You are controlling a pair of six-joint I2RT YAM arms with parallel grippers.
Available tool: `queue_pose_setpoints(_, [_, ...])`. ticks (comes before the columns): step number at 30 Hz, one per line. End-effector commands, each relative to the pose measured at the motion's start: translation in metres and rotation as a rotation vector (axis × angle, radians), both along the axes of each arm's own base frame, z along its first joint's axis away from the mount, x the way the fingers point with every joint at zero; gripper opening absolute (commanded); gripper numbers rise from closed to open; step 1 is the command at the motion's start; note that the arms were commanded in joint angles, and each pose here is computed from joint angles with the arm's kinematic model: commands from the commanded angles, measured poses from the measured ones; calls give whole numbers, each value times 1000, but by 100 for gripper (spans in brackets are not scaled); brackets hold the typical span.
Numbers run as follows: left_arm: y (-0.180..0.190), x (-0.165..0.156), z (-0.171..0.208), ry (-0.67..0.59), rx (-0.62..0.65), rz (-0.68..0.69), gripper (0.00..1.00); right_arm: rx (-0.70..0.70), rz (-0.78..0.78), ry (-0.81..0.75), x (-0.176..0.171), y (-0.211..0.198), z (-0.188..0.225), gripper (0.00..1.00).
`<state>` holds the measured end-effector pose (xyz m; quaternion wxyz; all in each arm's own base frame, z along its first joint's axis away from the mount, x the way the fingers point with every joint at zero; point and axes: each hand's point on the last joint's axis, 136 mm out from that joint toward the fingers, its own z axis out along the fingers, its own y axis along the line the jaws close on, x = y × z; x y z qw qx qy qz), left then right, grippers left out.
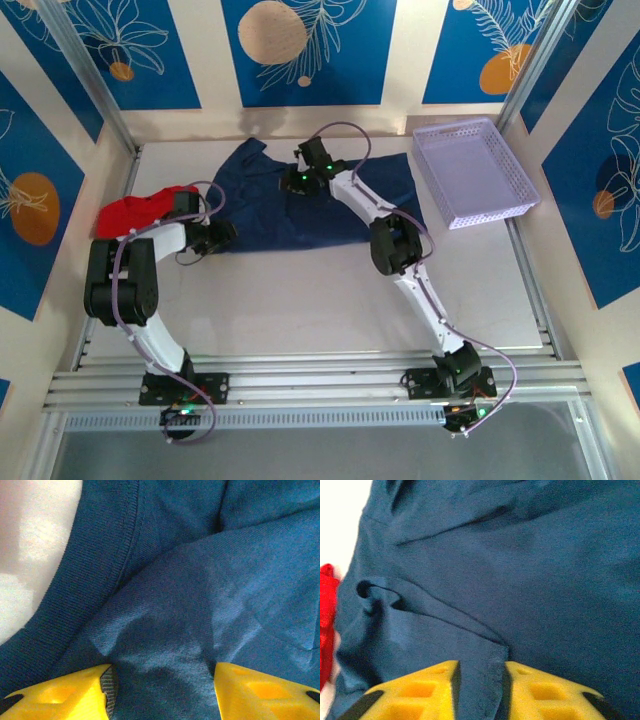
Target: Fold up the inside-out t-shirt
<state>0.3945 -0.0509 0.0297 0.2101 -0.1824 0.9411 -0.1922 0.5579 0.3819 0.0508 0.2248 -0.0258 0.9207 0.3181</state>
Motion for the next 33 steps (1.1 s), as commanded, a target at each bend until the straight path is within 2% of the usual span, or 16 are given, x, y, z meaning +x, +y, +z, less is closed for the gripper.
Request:
queue_pose_setpoints(1, [2,-27,-25,115,-4,1,56,12,-3,6,5,-10,13,36])
queue_pose_setpoints(7, [4,-23,-6,74,3,12,56,35,76,-33,-2,-24,55,38])
queue_pose_setpoints(11, [4,-11,32,-33,3,24,57,-45,145,-68,-33,-49,74,39])
queue_pose_setpoints(14, [-4,-2,58,-109,-25,11,58,-94,155,-83,-64,-83,80,39])
queue_pose_setpoints(18, [-29,9,78,-170,-62,-52,59,-176,77,-20,-99,-152,70,41])
queue_pose_setpoints(24, [-49,31,63,-141,-78,-106,60,-324,-88,127,-124,-248,26,41])
queue_pose_setpoints(29, [-46,41,37,-69,-32,-112,59,-400,-181,214,-125,-299,-3,40])
queue_pose_setpoints(33, [-38,32,19,-14,9,-102,59,-459,-218,326,-131,-326,-26,38])
